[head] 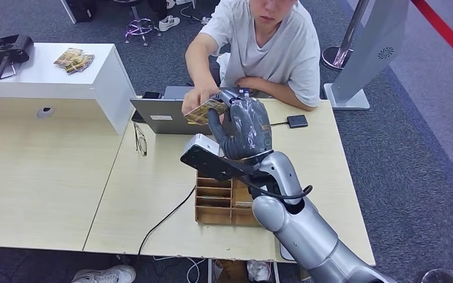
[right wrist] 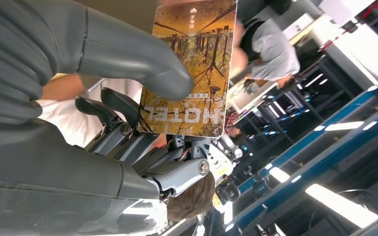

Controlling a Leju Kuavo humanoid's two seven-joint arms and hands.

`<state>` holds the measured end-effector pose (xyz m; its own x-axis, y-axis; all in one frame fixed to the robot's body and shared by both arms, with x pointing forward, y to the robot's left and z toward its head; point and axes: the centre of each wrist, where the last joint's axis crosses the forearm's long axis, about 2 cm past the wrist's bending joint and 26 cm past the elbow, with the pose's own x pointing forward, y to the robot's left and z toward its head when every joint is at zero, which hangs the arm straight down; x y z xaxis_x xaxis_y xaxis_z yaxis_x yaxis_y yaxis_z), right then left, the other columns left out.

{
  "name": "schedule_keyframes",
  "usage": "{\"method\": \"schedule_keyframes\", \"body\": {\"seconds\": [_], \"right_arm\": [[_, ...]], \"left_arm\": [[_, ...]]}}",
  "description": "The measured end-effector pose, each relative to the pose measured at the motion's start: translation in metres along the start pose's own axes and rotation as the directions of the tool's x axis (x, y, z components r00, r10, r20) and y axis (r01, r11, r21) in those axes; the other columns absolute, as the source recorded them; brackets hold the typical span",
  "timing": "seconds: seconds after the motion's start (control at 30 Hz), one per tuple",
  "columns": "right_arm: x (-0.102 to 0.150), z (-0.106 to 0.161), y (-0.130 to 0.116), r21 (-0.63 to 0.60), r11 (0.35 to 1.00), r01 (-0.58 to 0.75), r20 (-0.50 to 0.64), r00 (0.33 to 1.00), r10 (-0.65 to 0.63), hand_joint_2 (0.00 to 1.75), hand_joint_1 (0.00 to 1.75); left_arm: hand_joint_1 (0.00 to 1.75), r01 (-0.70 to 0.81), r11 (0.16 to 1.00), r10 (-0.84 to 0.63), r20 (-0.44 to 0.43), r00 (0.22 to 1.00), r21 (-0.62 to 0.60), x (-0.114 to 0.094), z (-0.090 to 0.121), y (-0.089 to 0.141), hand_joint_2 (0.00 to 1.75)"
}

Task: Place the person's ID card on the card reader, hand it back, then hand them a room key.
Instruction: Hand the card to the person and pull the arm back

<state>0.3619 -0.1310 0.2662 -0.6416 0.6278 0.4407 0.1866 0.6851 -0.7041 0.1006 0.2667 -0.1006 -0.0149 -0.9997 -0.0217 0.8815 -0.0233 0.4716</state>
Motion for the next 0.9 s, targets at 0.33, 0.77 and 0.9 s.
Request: {"method": "schedule_keyframes", "body": {"seconds": [0.33,0.77,0.9], "right_arm": [[-0.01,-0.004,0.008,0.018,0.992,-0.124,-0.044,0.991,0.125,1.75,1.75],[-0.019,-0.003,0.009,0.016,0.979,-0.202,-0.077,0.976,0.203,0.0,0.0],[-0.021,-0.001,0.009,0.012,0.977,-0.214,-0.084,0.973,0.215,0.0,0.0]], "left_arm": [[0.0,0.055,0.998,-0.055,0.03,0.998,-0.009,0.012,0.0,0.004,0.0],[0.0,0.09,0.996,-0.089,0.054,0.995,-0.012,0.026,0.001,0.006,0.0],[0.0,0.093,0.996,-0.093,0.049,0.994,-0.009,0.028,0.0,0.008,0.0]]}}
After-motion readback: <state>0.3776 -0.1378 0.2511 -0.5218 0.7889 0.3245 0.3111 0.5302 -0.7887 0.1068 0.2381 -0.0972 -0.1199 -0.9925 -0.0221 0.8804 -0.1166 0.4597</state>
